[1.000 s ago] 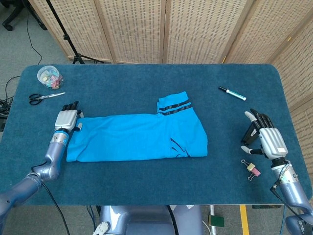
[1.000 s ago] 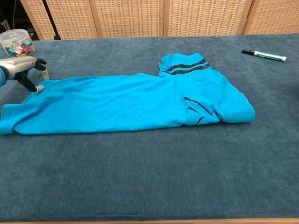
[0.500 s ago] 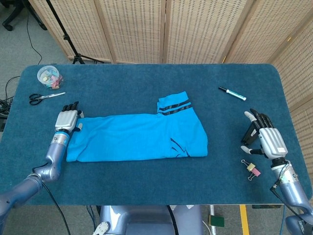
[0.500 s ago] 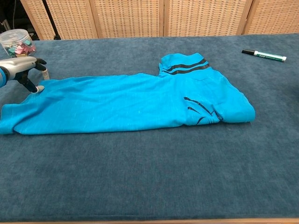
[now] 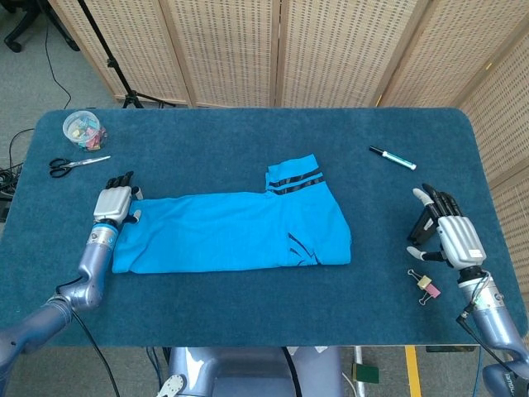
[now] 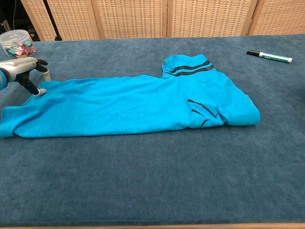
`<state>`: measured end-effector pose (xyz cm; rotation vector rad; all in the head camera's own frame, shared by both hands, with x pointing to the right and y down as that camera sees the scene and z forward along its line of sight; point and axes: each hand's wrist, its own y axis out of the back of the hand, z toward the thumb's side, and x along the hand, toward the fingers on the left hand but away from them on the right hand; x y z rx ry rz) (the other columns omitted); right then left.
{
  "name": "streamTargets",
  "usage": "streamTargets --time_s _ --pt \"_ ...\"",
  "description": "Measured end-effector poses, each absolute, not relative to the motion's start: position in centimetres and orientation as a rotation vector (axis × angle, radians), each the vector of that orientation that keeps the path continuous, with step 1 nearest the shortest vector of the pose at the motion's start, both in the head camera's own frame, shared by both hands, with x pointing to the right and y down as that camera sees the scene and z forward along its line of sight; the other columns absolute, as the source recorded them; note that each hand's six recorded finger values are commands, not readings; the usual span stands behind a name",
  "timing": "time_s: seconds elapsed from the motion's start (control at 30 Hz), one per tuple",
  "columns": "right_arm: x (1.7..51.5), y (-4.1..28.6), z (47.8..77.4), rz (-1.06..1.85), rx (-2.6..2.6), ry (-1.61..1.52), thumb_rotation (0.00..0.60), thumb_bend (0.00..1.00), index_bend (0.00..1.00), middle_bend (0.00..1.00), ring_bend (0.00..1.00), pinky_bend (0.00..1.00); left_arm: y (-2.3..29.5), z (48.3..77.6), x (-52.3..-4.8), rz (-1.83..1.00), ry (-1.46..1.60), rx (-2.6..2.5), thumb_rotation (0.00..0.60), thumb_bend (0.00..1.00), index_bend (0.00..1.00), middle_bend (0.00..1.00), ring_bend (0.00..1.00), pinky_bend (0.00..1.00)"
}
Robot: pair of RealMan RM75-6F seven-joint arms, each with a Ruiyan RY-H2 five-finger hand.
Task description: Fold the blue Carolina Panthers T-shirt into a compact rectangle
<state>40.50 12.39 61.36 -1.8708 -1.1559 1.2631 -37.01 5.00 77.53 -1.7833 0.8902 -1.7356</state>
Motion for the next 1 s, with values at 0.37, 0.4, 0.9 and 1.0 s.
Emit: streamTargets --time_s 0.37,0.4,0.9,1.0 --pt "40.6 12.4 61.4 1.265 -1.872 -1.156 0.6 0.0 0.0 0.0 0.0 0.0 5.1 77.3 -36.6 -1.713 0.897 -1.794 0.6 0.36 0.76 0.0 0.0 0.0" --pt "40.6 12.4 61.4 1.265 -1.871 -1.156 0.6 0.0 0.0 0.0 0.0 0.0 5.0 77.3 -36.6 -1.712 0.897 -1.792 0.6 0.38 0.76 0.0 0.0 0.0" --pt "40.6 12.4 61.4 1.265 -1.872 -1.153 0.6 0.0 0.0 0.0 0.0 0.0 4.6 77.1 -37.2 -1.716 0.89 -1.768 0.6 0.71 0.78 0.0 0.0 0.0" --pt "40.6 12.4 61.4 1.264 -1.872 -1.154 0.6 0.0 0.0 0.0 0.0 0.0 4.3 76.9 -37.8 -1.724 0.893 -1.75 0.6 0.71 0.78 0.0 0.0 0.0"
